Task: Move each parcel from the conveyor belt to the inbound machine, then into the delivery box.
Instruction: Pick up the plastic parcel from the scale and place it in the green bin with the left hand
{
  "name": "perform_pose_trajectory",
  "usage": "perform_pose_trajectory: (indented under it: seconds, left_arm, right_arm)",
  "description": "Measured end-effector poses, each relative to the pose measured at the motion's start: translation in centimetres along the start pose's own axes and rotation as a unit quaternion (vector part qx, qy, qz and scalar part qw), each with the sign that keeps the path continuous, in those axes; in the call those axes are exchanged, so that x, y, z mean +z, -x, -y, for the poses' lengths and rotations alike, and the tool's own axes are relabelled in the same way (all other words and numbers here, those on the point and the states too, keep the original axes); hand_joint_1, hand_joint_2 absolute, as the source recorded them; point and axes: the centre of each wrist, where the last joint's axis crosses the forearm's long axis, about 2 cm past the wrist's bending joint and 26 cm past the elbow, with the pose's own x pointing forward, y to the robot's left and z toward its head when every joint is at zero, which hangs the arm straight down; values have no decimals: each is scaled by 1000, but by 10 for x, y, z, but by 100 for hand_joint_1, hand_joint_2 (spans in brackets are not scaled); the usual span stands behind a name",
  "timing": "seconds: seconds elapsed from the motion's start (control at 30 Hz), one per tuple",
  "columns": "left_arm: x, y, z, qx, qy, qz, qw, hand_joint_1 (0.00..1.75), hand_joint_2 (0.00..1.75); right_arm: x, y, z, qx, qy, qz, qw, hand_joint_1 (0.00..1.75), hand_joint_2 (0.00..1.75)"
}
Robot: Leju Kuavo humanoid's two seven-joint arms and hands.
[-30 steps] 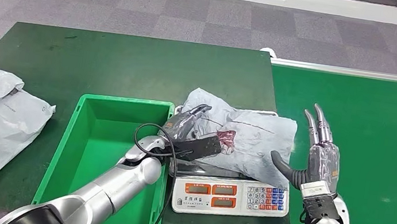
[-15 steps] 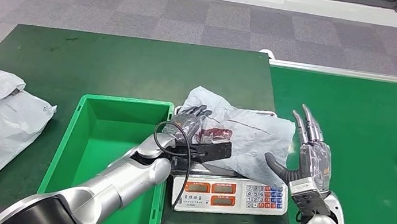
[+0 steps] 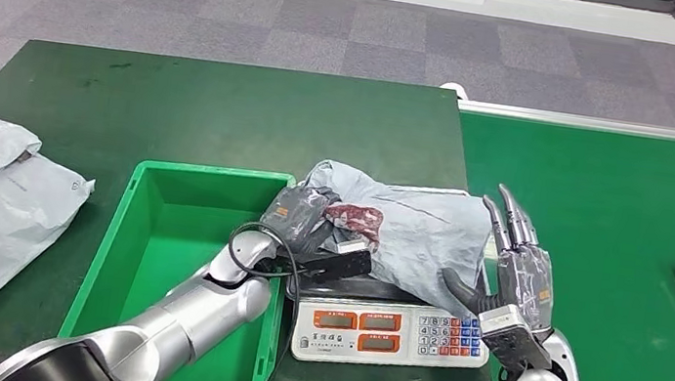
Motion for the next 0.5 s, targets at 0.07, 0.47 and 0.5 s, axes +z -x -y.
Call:
perform_pose_trajectory:
  seconds: [0.07,0.47,0.5]
  left_arm:
    - [4,3,1,22,-46,34,998,175,175]
    - [17,-5,-53,75,-359,157,917,175,175]
    - [20,-4,-68,74,-397,155,902,175,175]
  right_arm:
    - [0,0,0,-1,2,3,1000,0,175]
    - [8,2,4,-1,48,-3,999,0,175]
    - [12,2,5,1,50,-6,999,0,175]
